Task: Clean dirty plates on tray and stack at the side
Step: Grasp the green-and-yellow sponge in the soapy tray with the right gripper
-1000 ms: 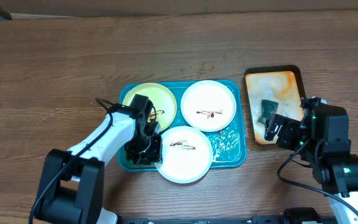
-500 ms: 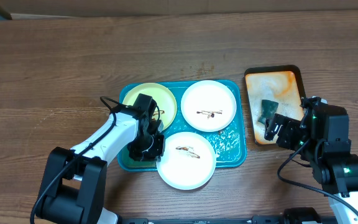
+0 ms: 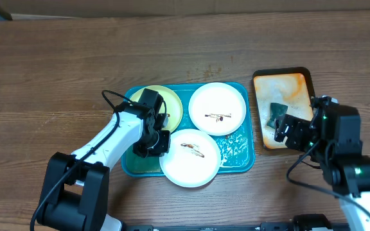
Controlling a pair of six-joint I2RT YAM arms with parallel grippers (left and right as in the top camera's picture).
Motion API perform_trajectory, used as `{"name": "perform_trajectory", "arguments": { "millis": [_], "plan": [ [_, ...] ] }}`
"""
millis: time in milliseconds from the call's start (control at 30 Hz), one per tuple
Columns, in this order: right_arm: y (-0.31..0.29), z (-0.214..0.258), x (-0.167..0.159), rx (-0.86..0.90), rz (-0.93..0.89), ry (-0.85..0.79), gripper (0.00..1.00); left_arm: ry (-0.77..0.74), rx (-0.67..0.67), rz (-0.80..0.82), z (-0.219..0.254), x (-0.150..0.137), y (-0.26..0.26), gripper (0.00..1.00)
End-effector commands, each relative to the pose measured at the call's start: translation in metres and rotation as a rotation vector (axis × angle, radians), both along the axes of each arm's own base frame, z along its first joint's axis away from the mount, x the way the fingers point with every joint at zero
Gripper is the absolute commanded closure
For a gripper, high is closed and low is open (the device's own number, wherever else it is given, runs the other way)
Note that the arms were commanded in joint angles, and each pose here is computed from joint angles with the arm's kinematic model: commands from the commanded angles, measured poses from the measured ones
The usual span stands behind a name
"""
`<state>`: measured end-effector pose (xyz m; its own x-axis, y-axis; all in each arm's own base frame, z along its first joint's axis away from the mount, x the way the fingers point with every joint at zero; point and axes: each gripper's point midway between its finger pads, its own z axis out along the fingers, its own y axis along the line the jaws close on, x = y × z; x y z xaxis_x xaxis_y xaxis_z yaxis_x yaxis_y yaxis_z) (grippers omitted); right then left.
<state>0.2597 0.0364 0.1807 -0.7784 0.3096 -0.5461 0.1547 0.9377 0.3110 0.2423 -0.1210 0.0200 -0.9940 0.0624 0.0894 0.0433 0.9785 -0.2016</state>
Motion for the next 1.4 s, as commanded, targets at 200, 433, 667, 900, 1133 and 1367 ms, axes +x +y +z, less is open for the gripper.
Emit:
{"name": "perform_trajectory", "arguments": {
  "millis": [200,433,667,900,1133,1367],
  "plan": [
    [0.005,-0.007,0.044,-0.057,0.084,0.193,0.13,-0.023,0.023,-0.002,0.003,0.007,0.001,0.93],
    [0.002,-0.073,0.074,-0.068,0.042,0.348,0.4,-0.022,0.022,-0.002,0.003,0.007,0.001,0.9],
    [-0.009,-0.116,0.085,-0.099,-0.059,0.438,0.41,-0.023,0.022,-0.002,0.003,0.008,0.001,0.9],
    [-0.013,-0.143,0.084,-0.107,-0.104,0.503,0.45,-0.024,0.022,-0.002,0.003,0.008,0.001,0.89],
    [-0.016,-0.161,0.079,-0.121,-0.12,0.537,0.5,-0.024,0.022,-0.002,0.003,0.008,0.001,0.87],
    [-0.016,-0.164,0.075,-0.122,-0.119,0.55,0.61,-0.023,0.022,-0.002,0.003,0.008,0.001,0.86]
  ]
}}
